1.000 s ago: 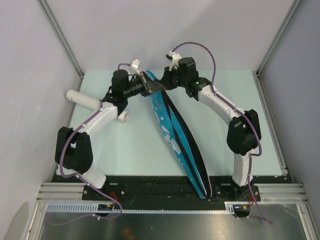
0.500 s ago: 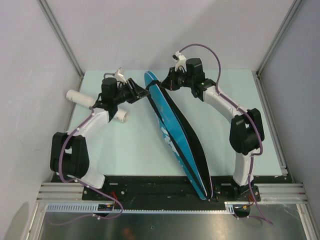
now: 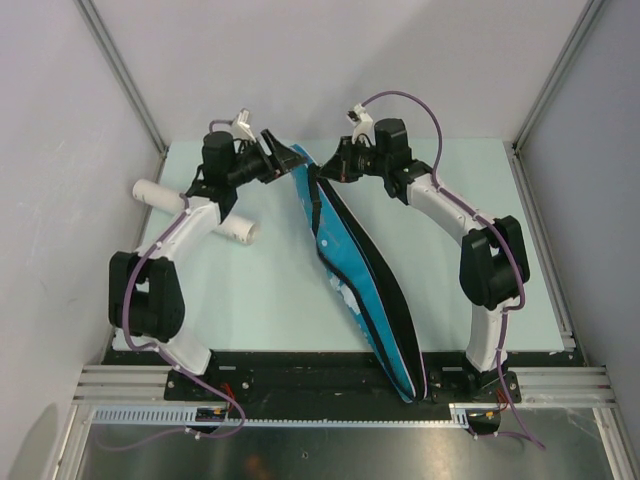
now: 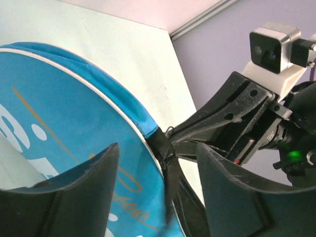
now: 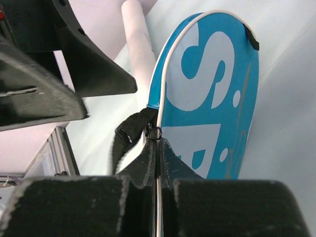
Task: Pack up the badminton gear
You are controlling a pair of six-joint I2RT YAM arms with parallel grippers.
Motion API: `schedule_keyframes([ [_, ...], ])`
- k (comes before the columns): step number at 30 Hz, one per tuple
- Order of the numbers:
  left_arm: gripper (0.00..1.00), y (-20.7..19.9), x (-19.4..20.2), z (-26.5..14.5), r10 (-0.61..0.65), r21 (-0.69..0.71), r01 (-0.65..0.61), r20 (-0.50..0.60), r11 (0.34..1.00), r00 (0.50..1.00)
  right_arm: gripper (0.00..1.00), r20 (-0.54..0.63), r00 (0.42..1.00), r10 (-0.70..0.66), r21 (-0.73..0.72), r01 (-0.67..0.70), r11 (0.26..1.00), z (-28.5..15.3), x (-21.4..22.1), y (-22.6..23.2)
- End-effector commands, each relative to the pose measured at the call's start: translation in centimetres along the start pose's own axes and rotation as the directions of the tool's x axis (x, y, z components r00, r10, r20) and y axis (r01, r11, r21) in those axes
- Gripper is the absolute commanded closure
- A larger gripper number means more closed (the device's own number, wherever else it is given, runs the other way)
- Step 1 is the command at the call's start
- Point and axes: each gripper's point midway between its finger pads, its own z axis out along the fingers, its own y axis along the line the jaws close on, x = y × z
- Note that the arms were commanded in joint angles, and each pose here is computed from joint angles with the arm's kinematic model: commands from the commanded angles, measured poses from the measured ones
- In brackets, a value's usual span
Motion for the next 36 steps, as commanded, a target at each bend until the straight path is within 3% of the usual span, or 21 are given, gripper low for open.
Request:
schedule_keyframes([
  [1,0.38,0.3,0.1,1.3,-0.005,0.021,0.005,-0.018,1.0,1.0,1.0,0.061,0.998,0.001,-0.104,0.006,0.995,-1.3,-2.8,3.2],
  [5,0.42,0.5,0.2,1.6,0.004,0.016,-0.004,-0.015,1.0,1.0,1.0,0.06,0.998,0.022,-0.095,-0.016,0.995,-1.1,-2.7,2.9],
  [8,0.25,-1.1,0.3,1.6,0.035,0.062,-0.033,-0.027,0.998,0.999,1.0,0.06,0.998,0.025,-0.08,-0.02,0.997,-1.1,-2.6,2.5],
  [11,0.24,-1.9,1.0,1.7,0.085,0.067,-0.084,-0.024,0.994,0.996,1.0,0.064,0.998,0.029,-0.081,-0.023,0.996,-1.1,-2.8,2.6],
  [13,0.33,-1.9,1.6,1.8,0.072,0.074,-0.068,-0.045,0.995,0.996,1.0,0.065,0.997,0.03,-0.083,-0.024,0.996,-1.1,-2.8,2.7],
  [15,0.36,-1.7,2.8,2.1,0.064,0.082,-0.058,-0.077,0.995,0.995,1.0,0.067,0.997,0.027,-0.084,-0.022,0.996,-1.1,-2.9,2.8],
  [18,0.47,-1.9,3.9,2.4,0.066,0.088,-0.057,-0.1,0.994,0.993,1.0,0.064,0.998,0.026,-0.081,-0.02,0.997,-1.3,-3.0,2.8],
  [21,0.69,-1.4,3.6,2.5,0.067,0.067,-0.061,-0.084,0.996,0.994,1.0,0.063,0.998,0.025,-0.078,-0.02,0.997,-1.5,-2.9,2.7],
  [22,0.82,-1.3,3.4,2.5,0.077,0.059,-0.072,-0.075,0.996,0.994,1.0,0.061,0.998,0.029,-0.079,-0.024,0.997,-1.6,-2.9,2.7],
  [25,1.0,-1.2,3.2,2.5,0.084,0.057,-0.08,-0.068,0.995,0.994,1.0,0.057,0.997,0.052,-0.081,-0.047,0.996,-1.7,-2.7,2.1],
  [27,1.0,-1.2,3.1,2.7,0.084,0.059,-0.08,-0.07,0.995,0.994,0.95,0.056,0.995,0.084,-0.091,-0.079,0.993,-1.9,-2.8,1.9],
  [28,1.0,-1.1,3.2,2.9,0.074,0.06,-0.07,-0.077,0.996,0.994,0.86,0.058,0.994,0.092,-0.096,-0.086,0.992,-1.9,-2.8,1.9],
  [33,1.0,-1.3,2.9,3.5,0.062,0.063,-0.057,-0.072,0.996,0.995,0.65,0.058,0.992,0.111,-0.109,-0.104,0.989,-1.8,-2.8,2.0],
  [36,1.0,-1.2,2.9,3.4,0.059,0.058,-0.055,-0.069,0.997,0.996,0.57,0.072,0.99,0.124,-0.1,-0.116,0.988,-2.1,-3.3,1.7],
])
